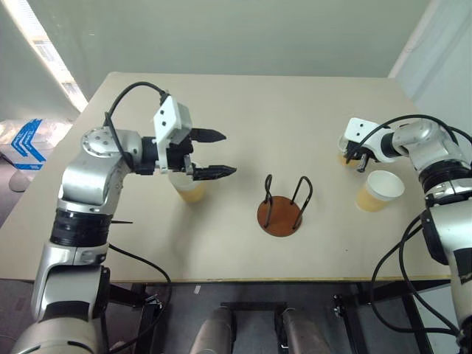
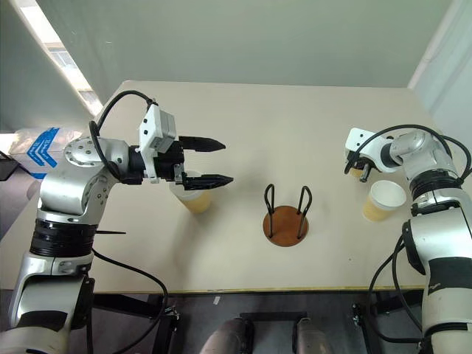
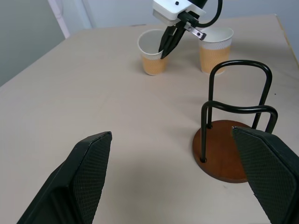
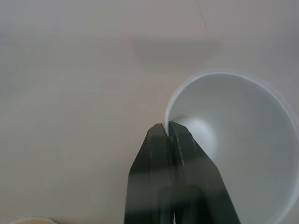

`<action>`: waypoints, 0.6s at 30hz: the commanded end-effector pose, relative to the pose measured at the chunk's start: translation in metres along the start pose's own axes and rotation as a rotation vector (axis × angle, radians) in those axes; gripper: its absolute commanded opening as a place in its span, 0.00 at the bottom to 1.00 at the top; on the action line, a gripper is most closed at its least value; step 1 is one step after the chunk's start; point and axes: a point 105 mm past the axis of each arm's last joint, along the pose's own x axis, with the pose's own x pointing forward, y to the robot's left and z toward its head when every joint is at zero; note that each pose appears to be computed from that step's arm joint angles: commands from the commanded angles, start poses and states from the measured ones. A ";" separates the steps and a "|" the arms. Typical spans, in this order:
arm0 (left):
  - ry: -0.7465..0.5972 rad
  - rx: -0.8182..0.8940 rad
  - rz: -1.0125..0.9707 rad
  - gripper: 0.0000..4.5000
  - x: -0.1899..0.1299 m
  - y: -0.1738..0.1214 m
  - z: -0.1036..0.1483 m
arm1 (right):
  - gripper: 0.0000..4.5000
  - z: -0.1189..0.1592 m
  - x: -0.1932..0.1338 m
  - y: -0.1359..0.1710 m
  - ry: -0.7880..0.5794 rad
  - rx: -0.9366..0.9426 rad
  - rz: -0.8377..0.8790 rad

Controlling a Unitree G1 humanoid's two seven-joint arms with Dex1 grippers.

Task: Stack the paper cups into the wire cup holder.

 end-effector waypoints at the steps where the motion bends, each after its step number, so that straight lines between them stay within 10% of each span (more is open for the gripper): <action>1: 0.000 0.027 -0.006 1.00 -0.004 -0.001 0.004 | 0.00 0.005 -0.017 -0.014 -0.044 -0.018 -0.044; 8: 0.014 -0.005 -0.013 1.00 -0.016 -0.001 -0.001 | 0.00 0.061 -0.074 -0.012 -0.289 -0.096 0.095; 18: 0.038 -0.021 -0.100 1.00 -0.021 -0.010 -0.006 | 0.00 0.149 -0.156 0.089 -0.503 -0.275 0.426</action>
